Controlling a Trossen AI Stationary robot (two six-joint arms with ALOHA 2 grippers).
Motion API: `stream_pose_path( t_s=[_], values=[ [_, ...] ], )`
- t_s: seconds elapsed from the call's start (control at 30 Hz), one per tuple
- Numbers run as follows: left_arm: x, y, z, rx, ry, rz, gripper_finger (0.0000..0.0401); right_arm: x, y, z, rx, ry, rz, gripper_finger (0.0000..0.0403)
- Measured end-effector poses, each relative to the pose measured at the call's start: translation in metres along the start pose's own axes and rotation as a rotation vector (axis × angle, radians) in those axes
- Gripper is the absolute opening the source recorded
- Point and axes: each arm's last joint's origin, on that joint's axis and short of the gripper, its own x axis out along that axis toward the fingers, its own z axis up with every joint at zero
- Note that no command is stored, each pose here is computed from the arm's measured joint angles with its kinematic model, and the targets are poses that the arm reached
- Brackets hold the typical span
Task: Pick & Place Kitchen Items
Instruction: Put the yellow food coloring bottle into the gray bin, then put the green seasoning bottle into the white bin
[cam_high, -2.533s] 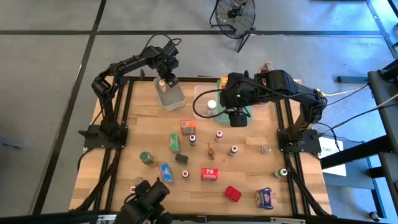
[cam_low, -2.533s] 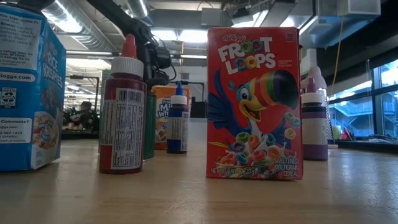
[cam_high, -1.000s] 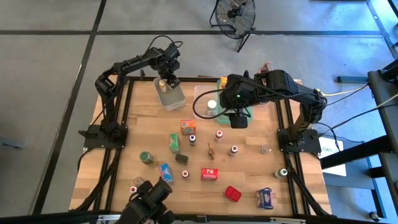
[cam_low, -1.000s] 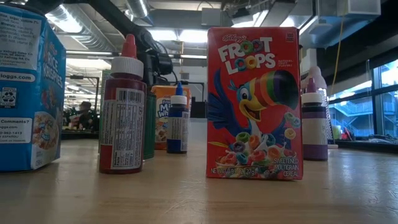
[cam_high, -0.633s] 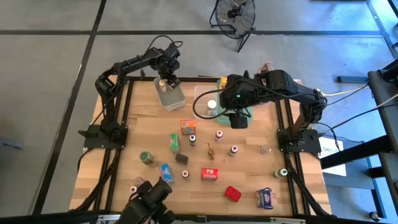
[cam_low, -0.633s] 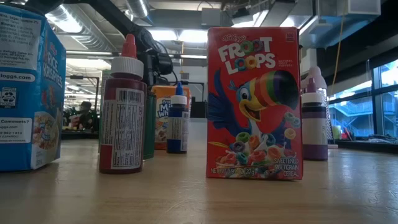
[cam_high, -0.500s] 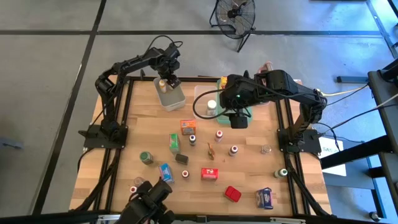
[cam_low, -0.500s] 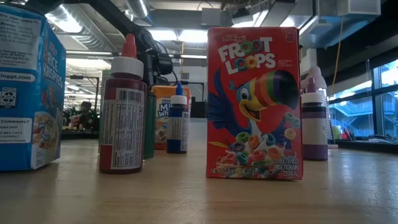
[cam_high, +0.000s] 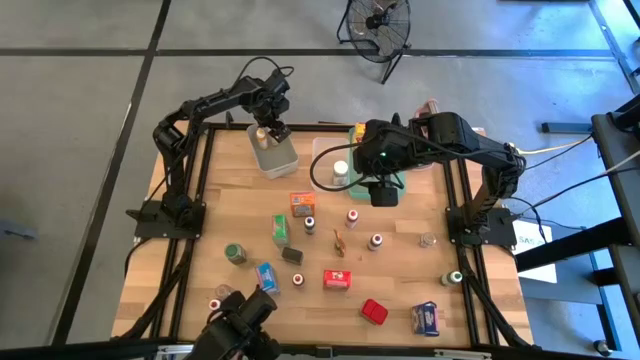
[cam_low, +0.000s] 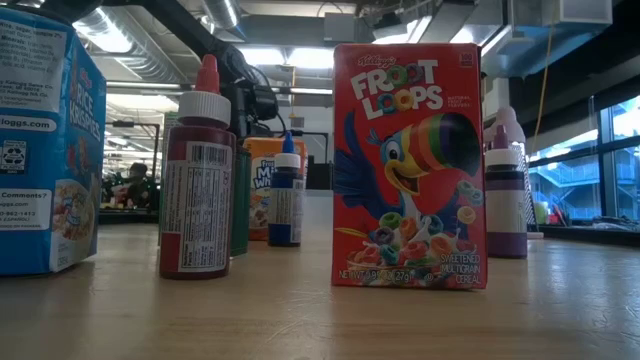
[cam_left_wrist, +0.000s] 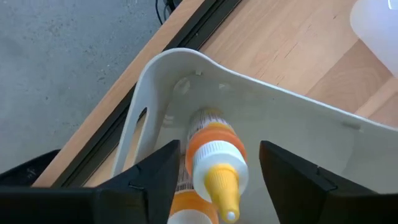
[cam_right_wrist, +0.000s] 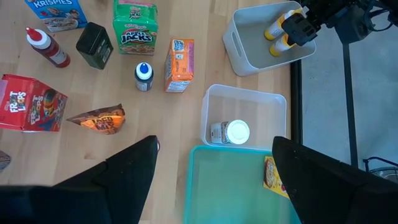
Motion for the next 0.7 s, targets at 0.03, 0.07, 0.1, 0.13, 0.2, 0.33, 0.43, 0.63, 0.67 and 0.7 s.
stream_pose_path(
  t_s=[0.03, 0.07, 0.1, 0.13, 0.2, 0.33, 0.43, 0.63, 0.67, 0.7],
  values=[
    [0.000, 0.000, 0.000, 0.002, 0.002, 0.000, 0.0222, 0.000, 0.000, 0.000, 0.004, 0.000, 0.000, 0.0321],
    [0.000, 0.000, 0.000, 0.001, 0.002, 0.000, 0.0227, 0.000, 0.000, 0.000, 0.007, 0.000, 0.000, 0.0321],
    [0.000, 0.000, 0.000, 0.000, 0.001, 0.000, 0.0230, 0.000, 0.000, 0.000, 0.007, 0.000, 0.000, 0.0321],
    [0.000, 0.000, 0.000, -0.001, 0.001, 0.000, 0.0232, 0.000, 0.000, 0.000, 0.007, 0.000, 0.000, 0.0321],
    [0.000, 0.000, 0.000, -0.001, 0.001, 0.007, 0.0235, 0.000, 0.000, 0.000, 0.006, 0.000, 0.000, 0.0321],
    [-0.002, 0.000, 0.000, -0.003, -0.006, 0.011, 0.0234, 0.000, 0.000, 0.000, 0.006, 0.000, 0.000, 0.0321],
    [-0.011, 0.000, -0.001, 0.003, -0.031, 0.014, 0.0234, 0.000, 0.000, 0.000, 0.007, 0.000, 0.001, 0.0321],
    [-0.037, -0.001, -0.005, -0.006, -0.094, 0.022, 0.0233, 0.000, 0.000, 0.000, 0.006, 0.000, 0.000, 0.0321],
    [-0.044, -0.002, -0.006, -0.014, -0.111, 0.023, 0.0233, 0.000, 0.000, 0.000, 0.006, 0.000, 0.000, 0.0321],
    [-0.050, -0.002, -0.008, -0.024, -0.128, 0.025, 0.0233, 0.000, 0.000, 0.000, 0.006, 0.000, 0.000, 0.0321]
  ],
)
